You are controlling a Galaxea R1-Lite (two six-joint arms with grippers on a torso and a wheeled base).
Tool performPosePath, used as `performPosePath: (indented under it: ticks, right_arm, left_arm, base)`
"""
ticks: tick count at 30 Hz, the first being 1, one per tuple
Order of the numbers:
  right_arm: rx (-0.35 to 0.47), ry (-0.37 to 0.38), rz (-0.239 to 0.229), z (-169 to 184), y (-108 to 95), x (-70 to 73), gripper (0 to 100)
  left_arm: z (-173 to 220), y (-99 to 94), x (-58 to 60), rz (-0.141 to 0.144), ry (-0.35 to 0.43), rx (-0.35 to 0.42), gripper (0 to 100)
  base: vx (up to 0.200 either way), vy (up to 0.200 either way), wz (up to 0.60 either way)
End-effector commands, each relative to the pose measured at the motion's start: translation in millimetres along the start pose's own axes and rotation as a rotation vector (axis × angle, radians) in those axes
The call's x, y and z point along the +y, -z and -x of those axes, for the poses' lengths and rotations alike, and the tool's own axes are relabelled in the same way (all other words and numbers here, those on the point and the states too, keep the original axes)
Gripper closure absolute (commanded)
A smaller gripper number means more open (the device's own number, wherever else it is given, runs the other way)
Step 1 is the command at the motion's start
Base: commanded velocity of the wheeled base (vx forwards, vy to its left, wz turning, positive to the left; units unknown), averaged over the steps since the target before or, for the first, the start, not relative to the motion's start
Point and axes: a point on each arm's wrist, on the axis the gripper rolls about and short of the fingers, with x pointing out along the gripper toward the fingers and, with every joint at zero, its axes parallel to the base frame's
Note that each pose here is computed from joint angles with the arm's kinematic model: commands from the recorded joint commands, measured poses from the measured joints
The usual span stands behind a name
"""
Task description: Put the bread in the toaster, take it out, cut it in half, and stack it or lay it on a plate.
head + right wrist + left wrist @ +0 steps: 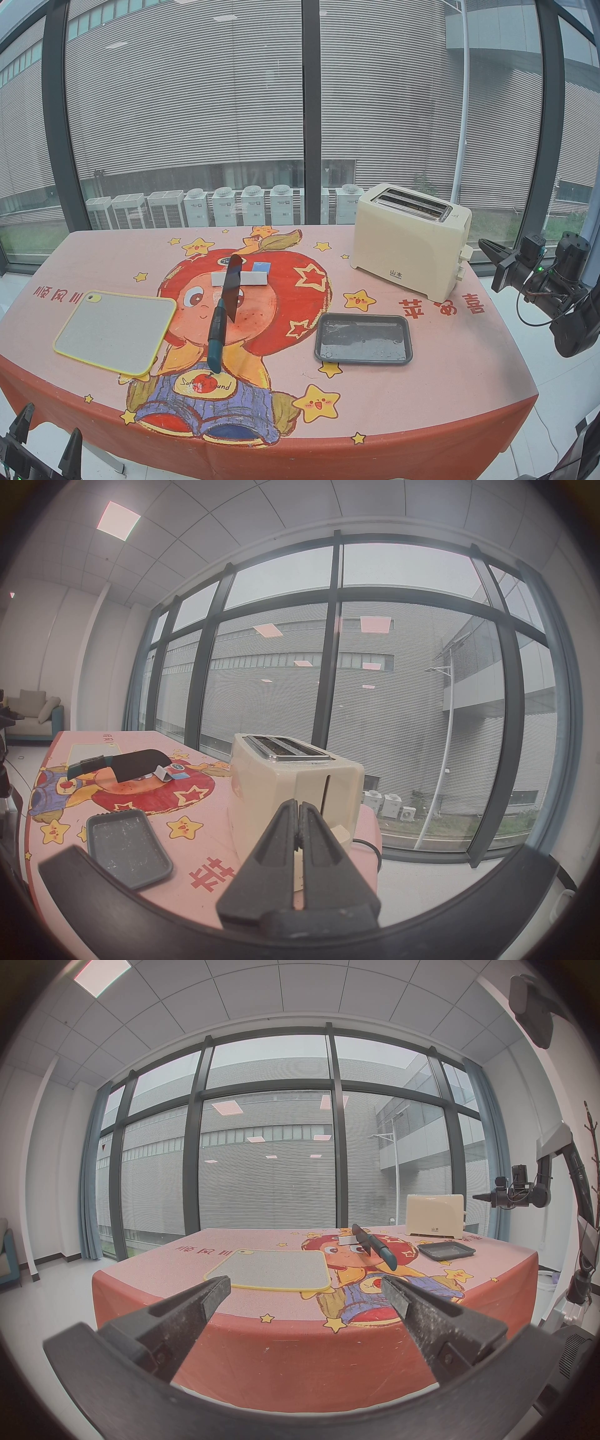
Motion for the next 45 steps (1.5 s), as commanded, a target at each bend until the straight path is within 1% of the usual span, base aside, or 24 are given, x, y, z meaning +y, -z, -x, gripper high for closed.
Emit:
performPosePath:
  ticks: [1, 6, 9, 10, 13, 17, 21, 25, 27, 45]
  right_arm:
    - [0.003, 0.001, -0.001, -0.5, 1.1, -0.5, 100]
    - [0.008, 0.000, -0.003, -0.1, 2.5, -0.2, 100]
    - [0.024, -0.001, -0.010, -0.5, 7.0, -0.2, 100]
    - [0.044, -0.002, -0.018, -2.6, 13.8, -0.7, 100]
    - [0.066, -0.001, -0.025, -5.0, 21.4, -2.2, 100]
    - [0.079, -0.004, -0.025, -4.4, 25.0, -0.9, 100]
    - [0.102, -0.011, -0.034, -1.6, 28.7, 1.9, 100]
    - [0.113, -0.009, -0.040, -1.8, 31.3, 1.1, 100]
    - [0.126, -0.011, -0.044, -3.6, 36.1, 1.0, 100]
    - [0.160, -0.013, -0.059, -16.9, 56.1, -2.8, 100]
  left_arm:
    - [-1.4, 4.8, 0.0, 0.000, 0.000, 0.019, 0]
    - [-1.4, 4.8, 0.0, 0.000, 0.000, 0.019, 0]
    - [-1.4, 4.8, 0.0, 0.000, 0.000, 0.019, 0]
    - [-1.4, 4.8, 0.0, 0.000, 0.000, 0.019, 0]
    - [-1.4, 4.8, 0.0, 0.000, 0.000, 0.019, 0]
    - [-1.4, 4.8, 0.0, 0.000, 0.000, 0.019, 0]
    - [-1.4, 5.0, 0.0, 0.000, 0.000, 0.020, 0]
    - [-1.4, 4.8, 0.0, 0.000, 0.000, 0.019, 0]
    - [-1.4, 4.8, 0.0, 0.000, 0.000, 0.019, 0]
    - [-1.4, 4.8, 0.0, 0.000, 0.000, 0.019, 0]
  base:
    - [0.000, 0.000, 0.00]
    - [0.000, 0.000, 0.00]
    - [0.000, 0.000, 0.00]
    - [0.000, 0.000, 0.00]
    - [0.000, 0.000, 0.00]
    - [0.000, 0.000, 0.00]
    - [0.000, 0.000, 0.00]
    - [0.000, 0.000, 0.00]
    - [0.000, 0.000, 0.00]
    - [0.000, 0.000, 0.00]
